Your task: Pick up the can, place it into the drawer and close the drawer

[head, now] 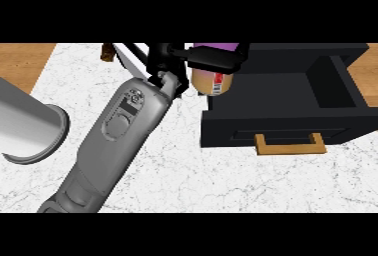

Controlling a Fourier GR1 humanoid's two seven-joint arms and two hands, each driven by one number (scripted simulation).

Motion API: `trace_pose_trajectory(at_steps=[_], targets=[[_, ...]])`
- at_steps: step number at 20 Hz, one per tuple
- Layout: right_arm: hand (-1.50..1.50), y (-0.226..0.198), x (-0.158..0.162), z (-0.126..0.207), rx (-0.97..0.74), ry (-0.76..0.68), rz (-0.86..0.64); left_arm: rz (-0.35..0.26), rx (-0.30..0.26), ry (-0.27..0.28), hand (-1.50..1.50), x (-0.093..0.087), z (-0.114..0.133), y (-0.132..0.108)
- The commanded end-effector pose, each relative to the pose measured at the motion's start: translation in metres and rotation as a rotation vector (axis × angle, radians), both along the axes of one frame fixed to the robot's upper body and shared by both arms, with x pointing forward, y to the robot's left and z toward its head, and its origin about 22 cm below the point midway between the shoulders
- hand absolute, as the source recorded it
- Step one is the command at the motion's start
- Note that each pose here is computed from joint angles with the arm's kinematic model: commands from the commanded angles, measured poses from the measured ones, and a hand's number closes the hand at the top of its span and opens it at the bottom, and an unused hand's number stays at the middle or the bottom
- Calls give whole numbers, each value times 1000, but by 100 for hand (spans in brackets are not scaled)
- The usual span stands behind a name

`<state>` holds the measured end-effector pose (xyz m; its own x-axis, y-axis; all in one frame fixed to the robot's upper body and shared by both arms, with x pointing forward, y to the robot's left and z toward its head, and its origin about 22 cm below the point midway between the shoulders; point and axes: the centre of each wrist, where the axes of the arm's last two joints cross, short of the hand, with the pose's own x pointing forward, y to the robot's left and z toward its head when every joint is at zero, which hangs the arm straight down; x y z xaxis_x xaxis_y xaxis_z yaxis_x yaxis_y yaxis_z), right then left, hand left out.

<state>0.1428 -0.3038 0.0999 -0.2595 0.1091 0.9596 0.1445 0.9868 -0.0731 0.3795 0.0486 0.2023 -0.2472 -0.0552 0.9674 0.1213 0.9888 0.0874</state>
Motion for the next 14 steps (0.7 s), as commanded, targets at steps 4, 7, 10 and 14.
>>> trace_pose_trajectory(at_steps=[4,7,10,14], targets=[[-150,7,5,-2,-9,20,7,0,6,-2,150,24,43,-23],[-150,-10,12,0,3,-3,1,24,46,12,150,16,27,-48],[-150,8,0,9,-14,6,23,33,55,27,150,29,42,-54],[-150,0,10,7,-19,1,27,53,85,17,150,34,36,-63]])
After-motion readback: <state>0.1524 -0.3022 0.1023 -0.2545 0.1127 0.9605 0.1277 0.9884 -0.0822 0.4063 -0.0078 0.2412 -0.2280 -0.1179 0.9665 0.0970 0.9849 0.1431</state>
